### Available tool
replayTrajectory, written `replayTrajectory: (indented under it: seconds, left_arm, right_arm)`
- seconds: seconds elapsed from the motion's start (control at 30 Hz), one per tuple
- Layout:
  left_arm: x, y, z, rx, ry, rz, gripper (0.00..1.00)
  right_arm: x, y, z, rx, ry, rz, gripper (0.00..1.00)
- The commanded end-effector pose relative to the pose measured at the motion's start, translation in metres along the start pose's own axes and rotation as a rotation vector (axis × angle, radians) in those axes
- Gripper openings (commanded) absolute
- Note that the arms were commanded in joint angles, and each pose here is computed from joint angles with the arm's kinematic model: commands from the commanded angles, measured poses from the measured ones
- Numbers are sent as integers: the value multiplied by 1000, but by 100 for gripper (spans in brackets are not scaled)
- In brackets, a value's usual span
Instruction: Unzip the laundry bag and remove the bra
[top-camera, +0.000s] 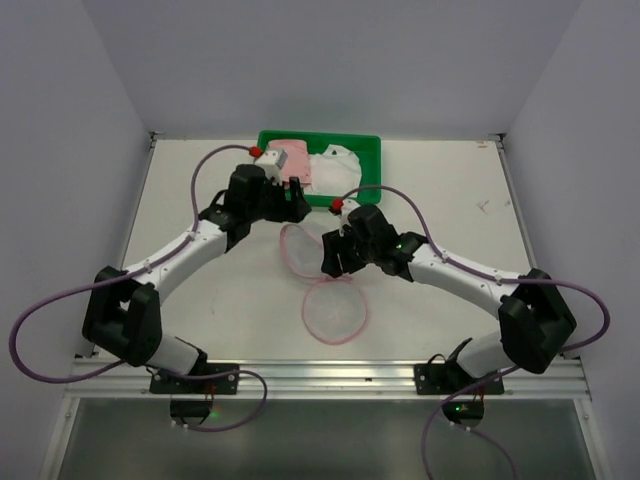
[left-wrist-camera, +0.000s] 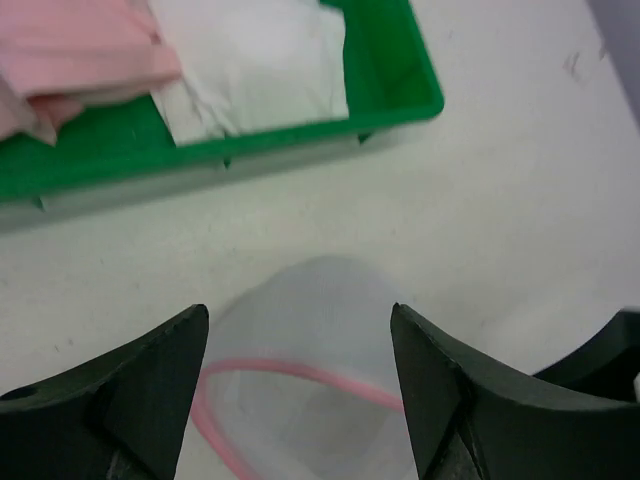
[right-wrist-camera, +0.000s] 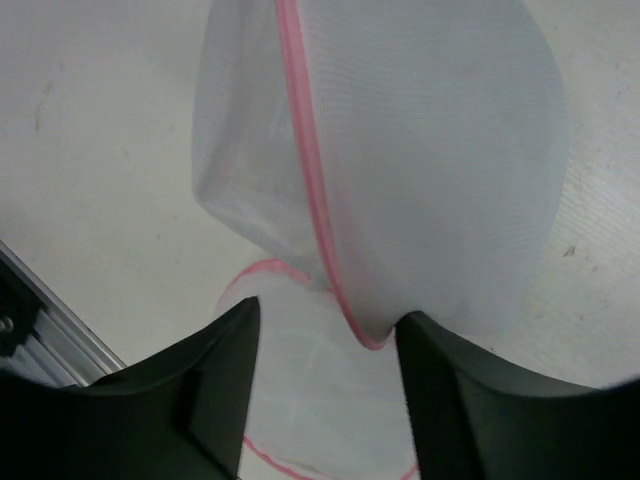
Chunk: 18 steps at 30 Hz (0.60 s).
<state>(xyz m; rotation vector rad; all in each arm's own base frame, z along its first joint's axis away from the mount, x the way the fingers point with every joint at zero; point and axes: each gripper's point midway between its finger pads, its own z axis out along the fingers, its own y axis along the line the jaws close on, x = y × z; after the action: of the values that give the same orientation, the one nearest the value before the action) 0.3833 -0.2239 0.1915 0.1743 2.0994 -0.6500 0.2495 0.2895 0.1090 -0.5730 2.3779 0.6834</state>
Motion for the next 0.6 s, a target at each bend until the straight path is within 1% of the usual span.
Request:
replayTrajectory:
  seconds: [0.0,0.03,0.1,0.13,0.2,0.3,0.33,0.37,0.4,0.43,0.47,0.53,0.57]
  left_arm:
    - [75,8,5,-32,180,-11,76]
    - [82,6,6,-32,194,-5,76]
    - [95,10,10,-44,224,-5,74]
    - [98,11,12,-49,229,-3,73]
    - [107,20,20,-80,250,-2,69]
    - [124,28,27,-103,297,-18,62]
    - [133,30,27,-107,316,-27,62]
    - [140,32,26,-112,334,-41,61]
    - [145,33,24,-119,345,-53,54]
    - [158,38,19,-133,369,-68,51]
    - [165,40,15,-148,378,-93,49]
    - [170,46,7,-176,364,-113,43]
    - [187,53,-1,-204,389,-136,42]
  right_arm:
    - [-33,6,-18,22,-88,0,64]
    - [-34,5,-22,27,-98,12,75]
    - [-35,7,-37,30,-128,51,83]
    - [-24,6,-39,25,-106,62,87]
    - [-9,10,-46,-3,-70,95,89]
    - [26,22,-53,-98,14,148,90]
    - [42,22,-53,-116,52,166,90]
    - [53,31,-54,-169,92,188,90]
    - [61,34,-54,-193,114,195,90]
    - [67,35,-53,-214,132,199,89]
    - [81,39,-50,-253,179,204,89]
    - [95,42,-45,-288,244,204,88]
    - [104,40,-37,-288,305,199,88]
